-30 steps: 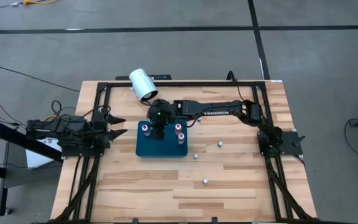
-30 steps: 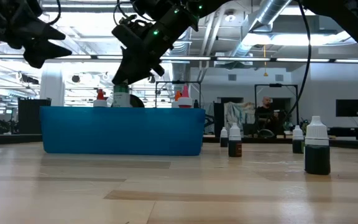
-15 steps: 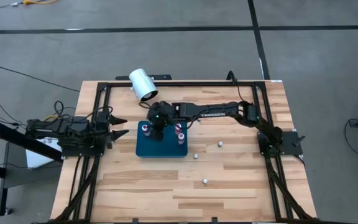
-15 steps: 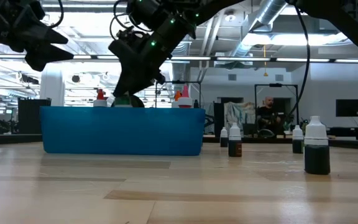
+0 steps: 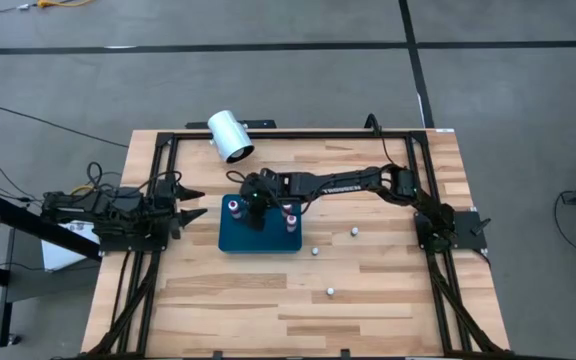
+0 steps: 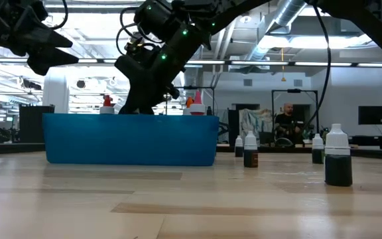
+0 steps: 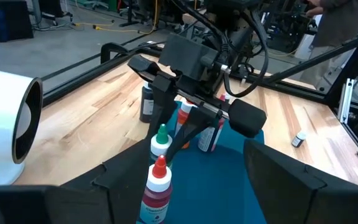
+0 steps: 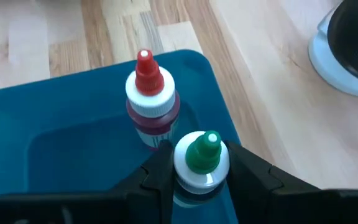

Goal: Pick & Place food coloring
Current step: Put the large green food coloring bottle into the bin

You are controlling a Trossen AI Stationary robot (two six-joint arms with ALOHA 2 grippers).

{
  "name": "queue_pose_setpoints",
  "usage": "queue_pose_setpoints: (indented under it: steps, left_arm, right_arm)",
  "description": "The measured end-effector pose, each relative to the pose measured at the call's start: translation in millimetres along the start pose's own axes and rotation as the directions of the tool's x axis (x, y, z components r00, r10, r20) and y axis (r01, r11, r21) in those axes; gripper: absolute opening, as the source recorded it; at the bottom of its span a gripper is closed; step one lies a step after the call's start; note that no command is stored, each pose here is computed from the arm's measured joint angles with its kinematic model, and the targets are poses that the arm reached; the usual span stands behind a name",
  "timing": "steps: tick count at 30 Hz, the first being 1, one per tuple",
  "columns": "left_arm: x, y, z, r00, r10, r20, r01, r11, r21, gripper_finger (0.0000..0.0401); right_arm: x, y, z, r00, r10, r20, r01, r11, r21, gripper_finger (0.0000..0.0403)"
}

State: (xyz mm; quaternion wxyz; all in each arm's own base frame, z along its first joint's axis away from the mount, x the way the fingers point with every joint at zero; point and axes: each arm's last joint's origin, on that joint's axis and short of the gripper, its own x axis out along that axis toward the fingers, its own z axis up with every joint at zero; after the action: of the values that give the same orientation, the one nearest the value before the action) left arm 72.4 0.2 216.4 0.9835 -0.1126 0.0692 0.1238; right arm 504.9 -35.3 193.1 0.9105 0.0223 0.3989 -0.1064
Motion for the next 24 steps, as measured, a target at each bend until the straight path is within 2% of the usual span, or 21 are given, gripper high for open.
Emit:
queue_pose_setpoints:
  steps: [10, 24]
  left_arm:
    - [0.0, 0.0, -0.1, 1.000, 0.001, -0.001, -0.001, 1.000, 0.001, 0.0250]
    - [0.0, 0.1, -0.2, 1.000, 0.002, -0.002, -0.002, 1.000, 0.000, 0.0250]
  right_arm:
    - [0.1, -0.5, -0.4, 1.000, 0.000, -0.005, 0.000, 1.000, -0.017, 0.0148]
    - [-0.4, -2.6, 0.1, 1.000, -0.001, -0.009, 0.001, 0.999, -0.034, 0.0132]
